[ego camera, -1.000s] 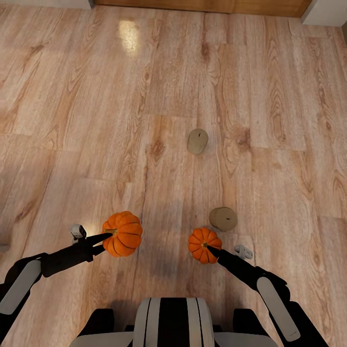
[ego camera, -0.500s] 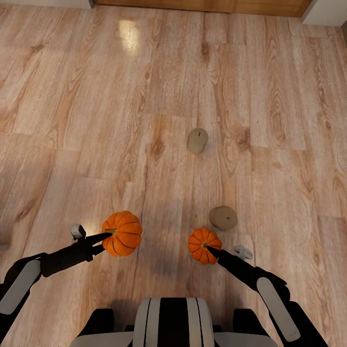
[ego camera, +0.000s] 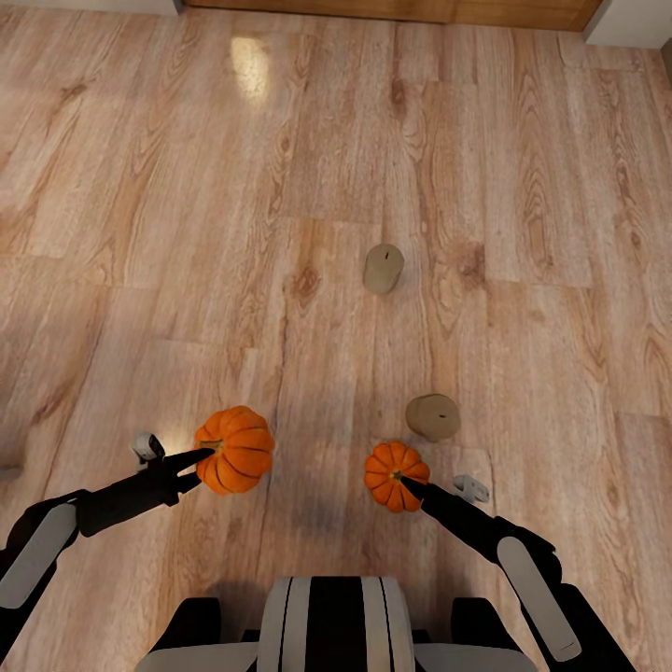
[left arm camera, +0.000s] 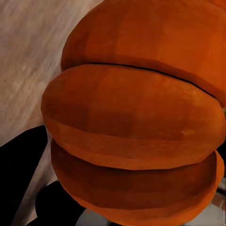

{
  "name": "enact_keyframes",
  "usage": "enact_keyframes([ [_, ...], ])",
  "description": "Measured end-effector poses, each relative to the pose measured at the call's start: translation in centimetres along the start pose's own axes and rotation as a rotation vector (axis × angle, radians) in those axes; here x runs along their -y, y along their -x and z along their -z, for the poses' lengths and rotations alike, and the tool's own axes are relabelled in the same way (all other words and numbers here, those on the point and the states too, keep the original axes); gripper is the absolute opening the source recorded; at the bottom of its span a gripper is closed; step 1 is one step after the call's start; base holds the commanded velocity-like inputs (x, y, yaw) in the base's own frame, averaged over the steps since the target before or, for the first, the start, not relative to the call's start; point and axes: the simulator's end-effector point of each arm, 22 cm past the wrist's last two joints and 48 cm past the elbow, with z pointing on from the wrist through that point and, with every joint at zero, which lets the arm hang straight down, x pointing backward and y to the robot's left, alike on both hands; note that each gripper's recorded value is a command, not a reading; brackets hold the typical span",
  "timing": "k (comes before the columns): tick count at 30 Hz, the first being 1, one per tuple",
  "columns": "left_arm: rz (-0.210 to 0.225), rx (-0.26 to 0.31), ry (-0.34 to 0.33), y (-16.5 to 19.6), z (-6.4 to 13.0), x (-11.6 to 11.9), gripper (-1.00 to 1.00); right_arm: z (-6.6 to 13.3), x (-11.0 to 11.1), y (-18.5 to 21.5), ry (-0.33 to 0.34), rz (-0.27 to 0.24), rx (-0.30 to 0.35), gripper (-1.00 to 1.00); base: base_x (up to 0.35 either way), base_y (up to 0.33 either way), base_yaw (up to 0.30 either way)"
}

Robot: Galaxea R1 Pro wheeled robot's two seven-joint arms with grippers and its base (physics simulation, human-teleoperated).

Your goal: Place each of the two pumpkins and all three candles from the living room inside a cabinet in the living room (use any cabinet), then make sure every cabinet is closed, and position the cauldron so it is next to a table in the living room.

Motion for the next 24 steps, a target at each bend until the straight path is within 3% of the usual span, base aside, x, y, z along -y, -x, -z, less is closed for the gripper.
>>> enact_keyframes([
  [5,0.046,0.039,-0.048,0.8,0.7,0.7,-1.00,0.2,-0.3,0.3,0.005,0.003,0.006,-1.00,0.000,0.000,0.000],
  [19,0.042,0.049,-0.048,1.1,1.2,1.2,-1.00,0.7,-1.1,0.7,0.015,0.014,0.014,-1.00,0.000,0.000,0.000],
  [24,0.026,0.052,-0.061,1.3,1.3,2.3,-1.00,1.1,-2.3,0.7,0.034,0.030,0.016,-1.00,0.000,0.000,0.000],
])
